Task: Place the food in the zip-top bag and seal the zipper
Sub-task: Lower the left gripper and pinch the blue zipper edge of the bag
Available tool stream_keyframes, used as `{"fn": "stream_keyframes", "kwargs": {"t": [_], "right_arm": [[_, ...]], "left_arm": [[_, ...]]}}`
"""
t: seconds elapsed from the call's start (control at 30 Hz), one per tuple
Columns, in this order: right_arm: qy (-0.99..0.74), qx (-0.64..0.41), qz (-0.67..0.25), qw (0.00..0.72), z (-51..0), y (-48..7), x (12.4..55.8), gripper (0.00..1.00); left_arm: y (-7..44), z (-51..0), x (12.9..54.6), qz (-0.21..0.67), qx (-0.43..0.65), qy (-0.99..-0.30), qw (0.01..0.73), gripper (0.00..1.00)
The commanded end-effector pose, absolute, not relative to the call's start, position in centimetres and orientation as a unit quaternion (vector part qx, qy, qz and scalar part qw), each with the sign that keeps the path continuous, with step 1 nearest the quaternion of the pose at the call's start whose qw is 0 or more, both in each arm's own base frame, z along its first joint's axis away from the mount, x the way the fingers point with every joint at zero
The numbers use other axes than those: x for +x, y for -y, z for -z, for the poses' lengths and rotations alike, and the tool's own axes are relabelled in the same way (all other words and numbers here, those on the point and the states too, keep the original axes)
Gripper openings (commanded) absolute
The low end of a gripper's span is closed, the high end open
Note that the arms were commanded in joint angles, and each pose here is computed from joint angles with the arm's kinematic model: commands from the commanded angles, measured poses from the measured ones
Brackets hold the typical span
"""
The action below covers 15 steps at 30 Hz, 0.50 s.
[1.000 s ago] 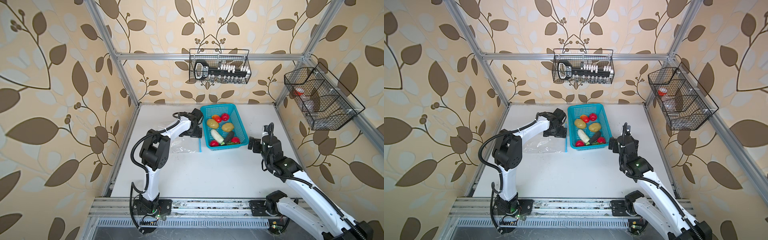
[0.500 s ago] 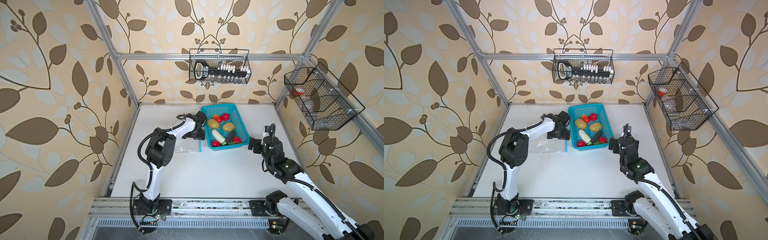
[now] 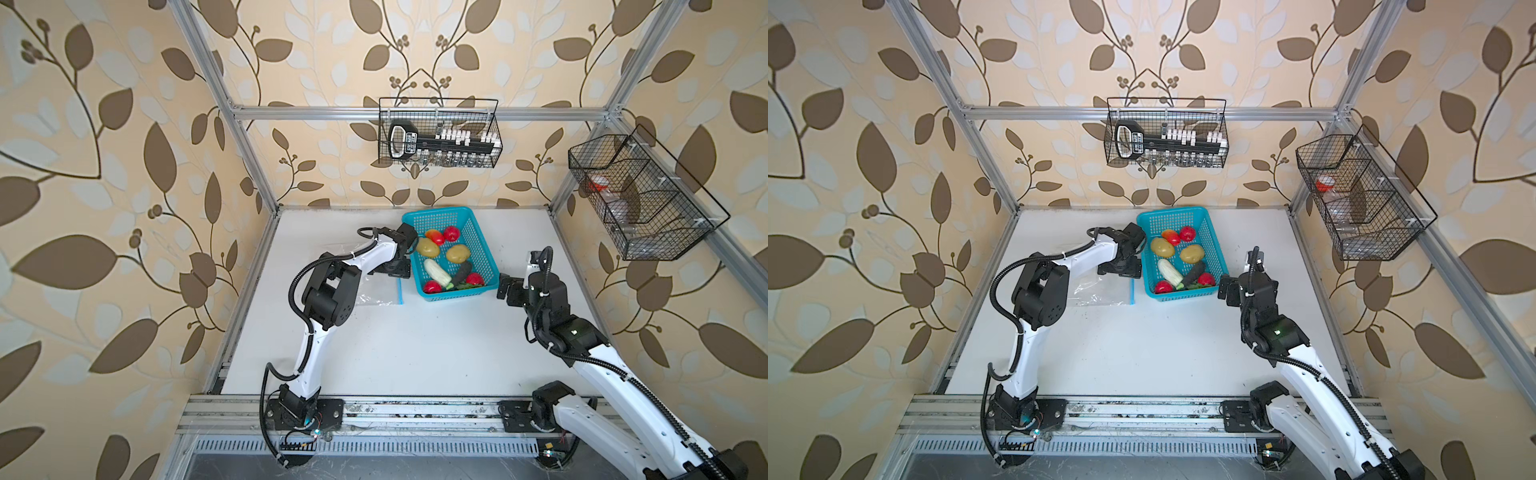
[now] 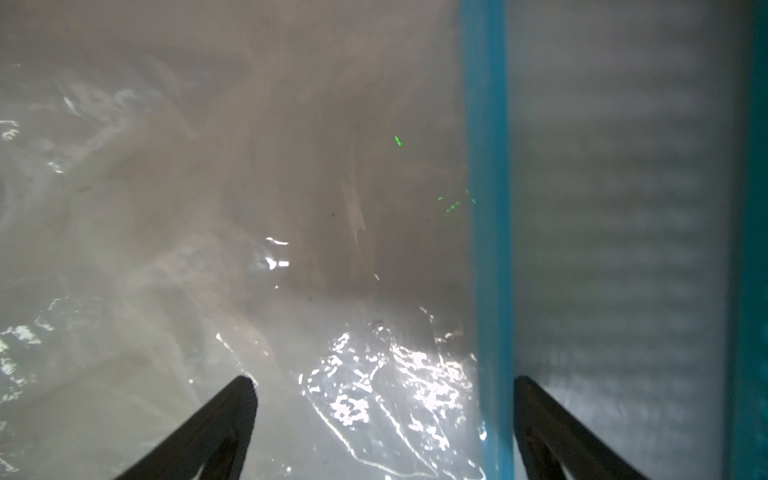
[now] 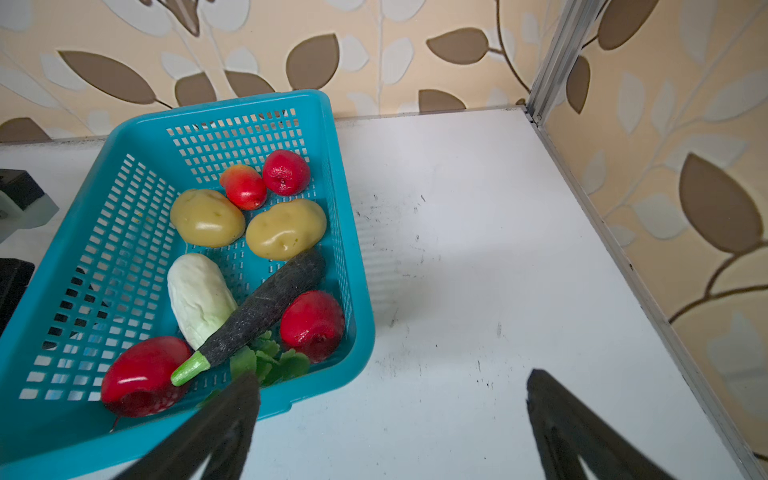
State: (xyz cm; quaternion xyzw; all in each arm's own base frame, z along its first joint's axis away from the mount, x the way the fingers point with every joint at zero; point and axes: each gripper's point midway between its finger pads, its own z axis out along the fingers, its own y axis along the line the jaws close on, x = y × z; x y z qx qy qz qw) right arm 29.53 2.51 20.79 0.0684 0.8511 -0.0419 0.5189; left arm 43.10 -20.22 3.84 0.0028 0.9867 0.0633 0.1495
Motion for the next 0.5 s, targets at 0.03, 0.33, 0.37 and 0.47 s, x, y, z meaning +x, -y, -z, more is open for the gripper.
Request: {"fn": "stream_keyframes", "kwargs": {"t": [0.03, 0.33, 0.37, 0.47], "right_arm": [[-0.852, 0.068, 0.034, 0.518, -20.4, -2.6, 29.6, 1.0], [-0.853, 0.069, 0.034, 0.516, -20.2, -2.5, 29.6, 1.0], [-0.853, 0.07, 0.033, 0.516, -20.2, -2.6, 29.6, 1.0], [-0.853, 0.07, 0.033, 0.516, -20.3, -2.6, 29.6, 1.0]], "left_arm": [[19.7, -5.3, 43.0, -0.083, 0.005, -0.982, 0.167, 0.94], [19.1, -4.9, 43.3, -0.101, 0.012, -0.98, 0.172, 0.75], [19.1, -4.8, 43.4, -0.103, 0.014, -0.979, 0.175, 0.72], [19.1, -4.5, 43.3, -0.104, 0.017, -0.979, 0.175, 0.64]]}}
